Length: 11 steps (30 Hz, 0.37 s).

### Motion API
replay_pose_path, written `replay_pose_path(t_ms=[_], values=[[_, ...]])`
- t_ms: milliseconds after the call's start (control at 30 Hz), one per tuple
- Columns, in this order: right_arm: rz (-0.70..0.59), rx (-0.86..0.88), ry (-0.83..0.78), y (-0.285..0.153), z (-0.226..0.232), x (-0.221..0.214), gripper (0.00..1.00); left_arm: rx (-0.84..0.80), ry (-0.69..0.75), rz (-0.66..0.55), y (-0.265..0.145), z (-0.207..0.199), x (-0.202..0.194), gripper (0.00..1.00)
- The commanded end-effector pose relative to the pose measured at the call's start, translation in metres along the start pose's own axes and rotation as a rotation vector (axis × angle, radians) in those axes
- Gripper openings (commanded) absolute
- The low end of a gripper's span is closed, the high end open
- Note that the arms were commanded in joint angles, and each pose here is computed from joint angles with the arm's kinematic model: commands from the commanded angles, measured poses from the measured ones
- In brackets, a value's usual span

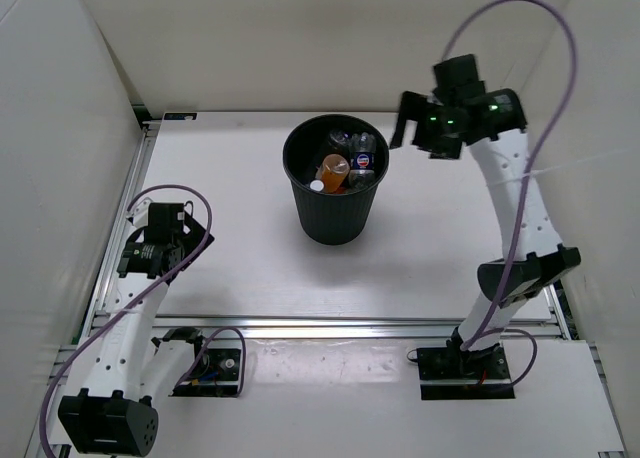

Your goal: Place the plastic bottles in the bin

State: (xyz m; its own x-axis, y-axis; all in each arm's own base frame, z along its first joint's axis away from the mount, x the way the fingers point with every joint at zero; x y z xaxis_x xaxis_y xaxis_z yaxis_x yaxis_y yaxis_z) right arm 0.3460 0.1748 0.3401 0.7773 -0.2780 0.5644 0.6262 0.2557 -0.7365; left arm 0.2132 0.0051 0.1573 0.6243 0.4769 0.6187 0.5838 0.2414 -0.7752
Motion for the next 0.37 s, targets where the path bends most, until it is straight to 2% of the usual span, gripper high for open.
replay_pose_path(t_ms=[0, 100, 200, 333], values=[[0.214, -0.046, 0.311, -0.017, -0.042, -0.031, 1.0, 0.029, -0.006, -0.048, -0.005, 0.003, 0.014, 1.0], [0.231, -0.078, 0.393, -0.023, -0.072, -0.032, 1.0, 0.026, 0.007, -0.055, -0.007, -0.001, 0.016, 1.0], [0.126, 0.028, 0.359, -0.043, -0.077, -0.018, 1.0, 0.037, 0.014, -0.066, -0.007, -0.003, 0.023, 1.0], [0.0, 0.116, 0.405, -0.055, -0.088, 0.011, 1.0, 0.114, -0.004, -0.124, -0.01, 0.006, 0.039, 1.0]])
Point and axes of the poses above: each gripper's point midway between its finger pads, its own y axis out along the fingers, its own z axis along the line the jaws close on, x = y × z, the point moved 1 cm from there along -y, back along the fingers, and after that the axes turned 13 degrees about y, right-handed, at the moved point
